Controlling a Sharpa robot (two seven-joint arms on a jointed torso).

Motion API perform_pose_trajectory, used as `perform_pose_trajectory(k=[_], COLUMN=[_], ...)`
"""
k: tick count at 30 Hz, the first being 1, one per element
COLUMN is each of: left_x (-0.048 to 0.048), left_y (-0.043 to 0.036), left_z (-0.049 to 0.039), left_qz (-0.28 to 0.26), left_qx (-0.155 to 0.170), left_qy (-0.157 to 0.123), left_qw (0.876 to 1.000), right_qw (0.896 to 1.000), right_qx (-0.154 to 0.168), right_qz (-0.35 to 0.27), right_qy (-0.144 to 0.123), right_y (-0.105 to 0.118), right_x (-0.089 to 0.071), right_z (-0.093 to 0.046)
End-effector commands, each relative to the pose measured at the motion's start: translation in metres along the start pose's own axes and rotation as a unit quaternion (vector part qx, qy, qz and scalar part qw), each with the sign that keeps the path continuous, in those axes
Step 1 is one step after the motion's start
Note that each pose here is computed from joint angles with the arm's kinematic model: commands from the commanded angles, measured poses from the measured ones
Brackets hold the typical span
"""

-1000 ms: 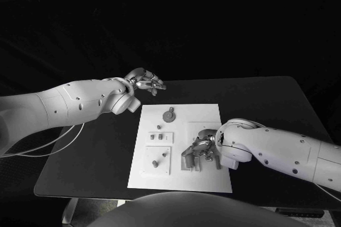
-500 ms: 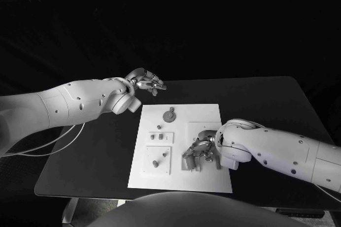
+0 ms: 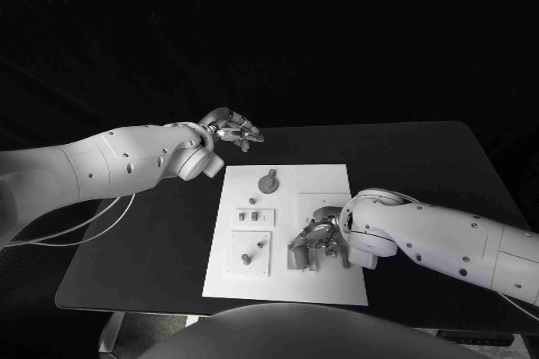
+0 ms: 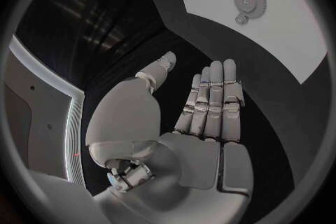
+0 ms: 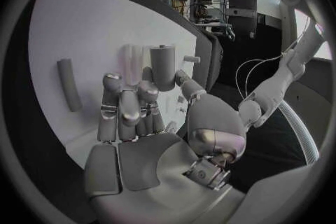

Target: Assemble the parts on the task board

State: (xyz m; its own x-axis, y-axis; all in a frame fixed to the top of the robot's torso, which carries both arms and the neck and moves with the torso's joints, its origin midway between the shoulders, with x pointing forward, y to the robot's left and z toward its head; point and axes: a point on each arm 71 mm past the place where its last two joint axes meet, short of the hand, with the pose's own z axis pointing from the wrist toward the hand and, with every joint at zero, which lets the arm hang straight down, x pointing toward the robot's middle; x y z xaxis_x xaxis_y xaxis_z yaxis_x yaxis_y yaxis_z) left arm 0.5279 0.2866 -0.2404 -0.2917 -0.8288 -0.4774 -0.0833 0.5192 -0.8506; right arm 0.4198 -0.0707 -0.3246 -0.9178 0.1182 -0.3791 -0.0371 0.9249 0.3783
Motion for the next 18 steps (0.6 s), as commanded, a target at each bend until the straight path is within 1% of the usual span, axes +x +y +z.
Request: perform_pose_trajectory(k=[1,9,18], left_x=[0.0012,0.0012,0.0010], left_y=[-0.0018,-0.0018,-0.0017], left_z=[0.0004,0.0006,0.0007], left_qz=[0.001,0.001,0.002], left_qx=[0.003,0.003,0.003], left_qy=[0.004,0.004,0.004], left_qw=[1.000,1.000,1.000], right_qw=[1.000,1.000,1.000], right_qx=[0.000,-0.001,0.000], right_qz=[-0.015,-0.019,-0.019], right_qy=[0.005,0.003,-0.004], right_y=[0.0004,0.0011,-0.0005], right_x=[0.0025,0.0028,0.0010], right_z=[0.0009,0.0009,0.0009])
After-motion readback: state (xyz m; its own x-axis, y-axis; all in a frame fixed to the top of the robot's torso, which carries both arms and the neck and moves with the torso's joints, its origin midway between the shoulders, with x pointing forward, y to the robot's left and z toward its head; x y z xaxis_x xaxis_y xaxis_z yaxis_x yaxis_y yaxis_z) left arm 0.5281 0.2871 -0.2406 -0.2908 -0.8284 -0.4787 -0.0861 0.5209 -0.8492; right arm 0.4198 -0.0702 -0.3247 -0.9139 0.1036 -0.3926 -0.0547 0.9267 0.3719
